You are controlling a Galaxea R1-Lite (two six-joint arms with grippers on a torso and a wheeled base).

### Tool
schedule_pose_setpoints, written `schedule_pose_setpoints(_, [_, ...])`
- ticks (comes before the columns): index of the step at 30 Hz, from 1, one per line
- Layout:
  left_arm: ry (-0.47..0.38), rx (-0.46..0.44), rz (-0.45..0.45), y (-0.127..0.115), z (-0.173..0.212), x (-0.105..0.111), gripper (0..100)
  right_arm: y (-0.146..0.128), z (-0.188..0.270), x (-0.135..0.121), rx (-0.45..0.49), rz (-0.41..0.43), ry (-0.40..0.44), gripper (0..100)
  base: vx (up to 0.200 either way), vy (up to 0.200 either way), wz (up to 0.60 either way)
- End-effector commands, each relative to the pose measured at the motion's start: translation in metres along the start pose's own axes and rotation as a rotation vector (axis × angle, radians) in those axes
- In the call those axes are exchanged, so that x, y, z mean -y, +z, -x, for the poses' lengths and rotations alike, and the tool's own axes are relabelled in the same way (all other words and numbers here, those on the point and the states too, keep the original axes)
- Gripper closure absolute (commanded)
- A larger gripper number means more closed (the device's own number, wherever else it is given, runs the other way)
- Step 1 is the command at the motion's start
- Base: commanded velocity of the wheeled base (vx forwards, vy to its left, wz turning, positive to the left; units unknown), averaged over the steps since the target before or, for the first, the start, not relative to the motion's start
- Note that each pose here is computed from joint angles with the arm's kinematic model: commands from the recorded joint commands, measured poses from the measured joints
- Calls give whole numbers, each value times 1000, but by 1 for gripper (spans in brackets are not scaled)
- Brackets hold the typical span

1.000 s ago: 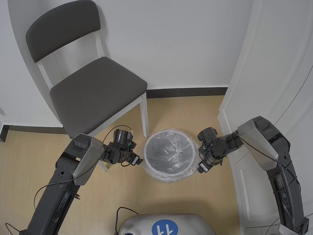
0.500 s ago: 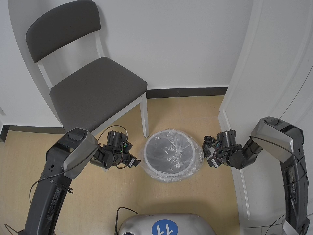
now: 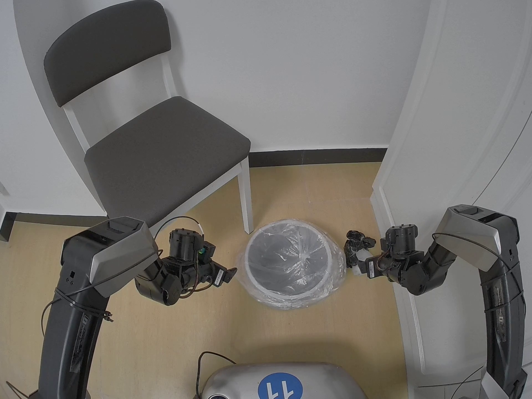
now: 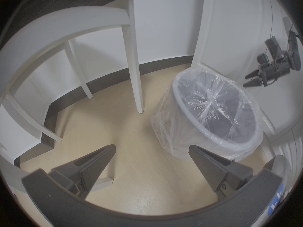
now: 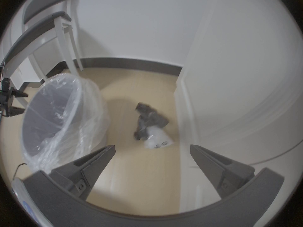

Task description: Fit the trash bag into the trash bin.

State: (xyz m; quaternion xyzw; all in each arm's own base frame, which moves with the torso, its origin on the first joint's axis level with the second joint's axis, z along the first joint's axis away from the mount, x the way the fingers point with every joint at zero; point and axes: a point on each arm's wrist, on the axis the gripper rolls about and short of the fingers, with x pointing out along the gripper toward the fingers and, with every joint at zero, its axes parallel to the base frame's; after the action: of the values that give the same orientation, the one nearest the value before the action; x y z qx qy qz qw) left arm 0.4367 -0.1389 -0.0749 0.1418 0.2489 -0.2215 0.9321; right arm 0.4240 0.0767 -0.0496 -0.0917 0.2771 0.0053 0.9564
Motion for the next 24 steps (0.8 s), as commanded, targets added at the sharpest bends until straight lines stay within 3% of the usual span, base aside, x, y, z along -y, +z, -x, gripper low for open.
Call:
schedule_pose_setpoints(1, [16,11,13,3,7,1,0,-2,-3,-8,-16,-31,68,0,0,0,0])
schedule_pose_setpoints(4, [16,9,11,3,6,1,0,-3,-3,-8,-13,-31,92,0,0,0,0])
schedule_pose_setpoints(5, [15,10,10,4,6,2,0,-1,-5,-10,17,-25,182,0,0,0,0])
schedule_pose_setpoints(8, [14,8,12,3,6,2,0,-1,-10,-12,41,-12,287,0,0,0,0])
schedule_pose_setpoints(13, [12,7,14,3,6,1,0,1,-27,-13,68,76,283,0,0,0,0])
schedule_pose_setpoints(20, [13,10,14,3,6,1,0,16,-41,-14,-54,107,309,0,0,0,0])
schedule_pose_setpoints(24, [14,16,14,4,6,1,0,18,-66,-15,-63,166,311,0,0,0,0])
